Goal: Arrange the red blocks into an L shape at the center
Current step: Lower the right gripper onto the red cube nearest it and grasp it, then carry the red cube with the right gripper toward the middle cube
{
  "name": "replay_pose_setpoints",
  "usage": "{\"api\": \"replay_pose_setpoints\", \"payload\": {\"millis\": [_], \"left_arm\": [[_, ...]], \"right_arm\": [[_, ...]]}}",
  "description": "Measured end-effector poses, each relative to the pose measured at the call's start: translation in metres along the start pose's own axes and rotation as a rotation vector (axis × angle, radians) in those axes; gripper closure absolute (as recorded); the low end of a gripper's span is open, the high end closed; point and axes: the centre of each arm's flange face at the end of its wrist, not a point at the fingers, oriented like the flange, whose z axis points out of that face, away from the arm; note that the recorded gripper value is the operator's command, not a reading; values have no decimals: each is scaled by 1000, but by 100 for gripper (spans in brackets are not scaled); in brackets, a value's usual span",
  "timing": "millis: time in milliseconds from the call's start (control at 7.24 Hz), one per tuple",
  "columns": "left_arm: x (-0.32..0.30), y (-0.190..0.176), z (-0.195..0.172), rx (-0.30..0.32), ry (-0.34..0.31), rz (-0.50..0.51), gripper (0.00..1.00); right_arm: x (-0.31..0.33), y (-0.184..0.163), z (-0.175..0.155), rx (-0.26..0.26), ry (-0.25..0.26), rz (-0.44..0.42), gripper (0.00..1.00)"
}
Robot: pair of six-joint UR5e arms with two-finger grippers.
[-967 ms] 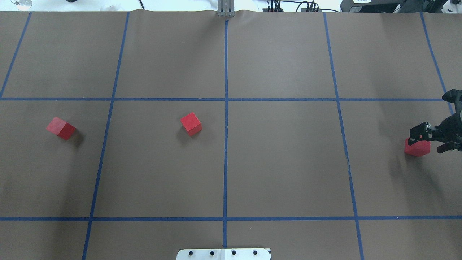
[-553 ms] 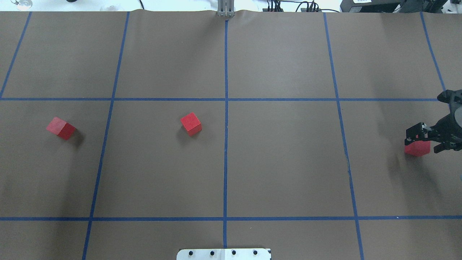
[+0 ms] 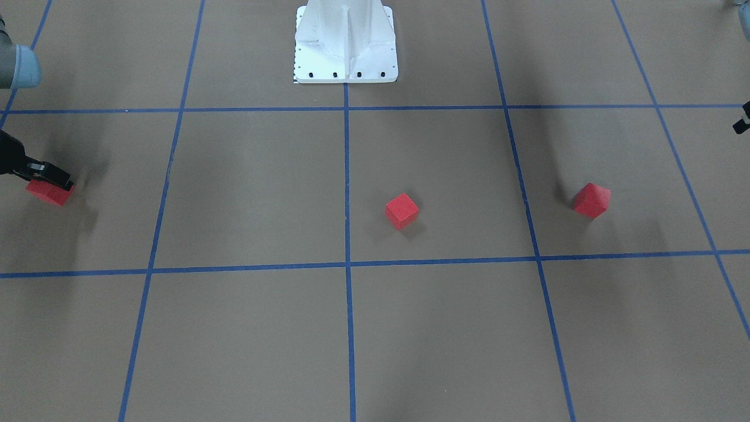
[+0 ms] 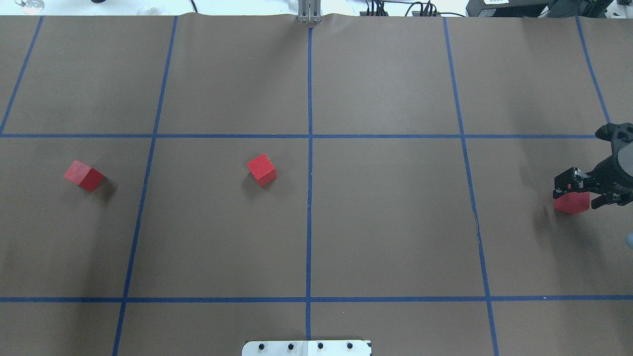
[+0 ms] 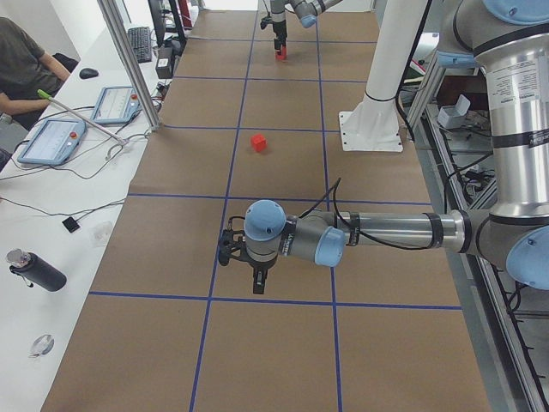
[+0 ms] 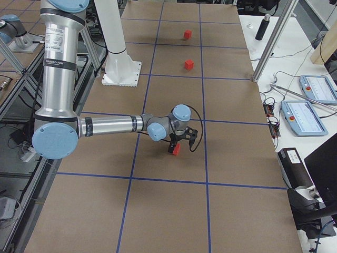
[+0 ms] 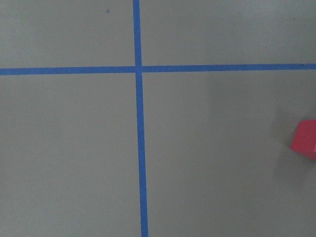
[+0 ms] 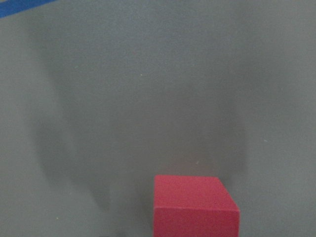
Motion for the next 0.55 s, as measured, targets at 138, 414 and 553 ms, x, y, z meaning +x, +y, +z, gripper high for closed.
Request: {"api": "replay_pose_setpoints", "payload": {"millis": [138, 414, 553], "left_arm": [[0, 0, 0, 0, 0, 0, 0], [0, 0, 0, 0, 0, 0, 0], [1, 0, -1, 1, 0, 1, 0]], "right_arm": [[1, -1, 1, 2, 4, 3, 93], [-1, -1, -1, 6, 2, 4, 100], [-9, 1, -8, 15, -12, -4, 100]]}}
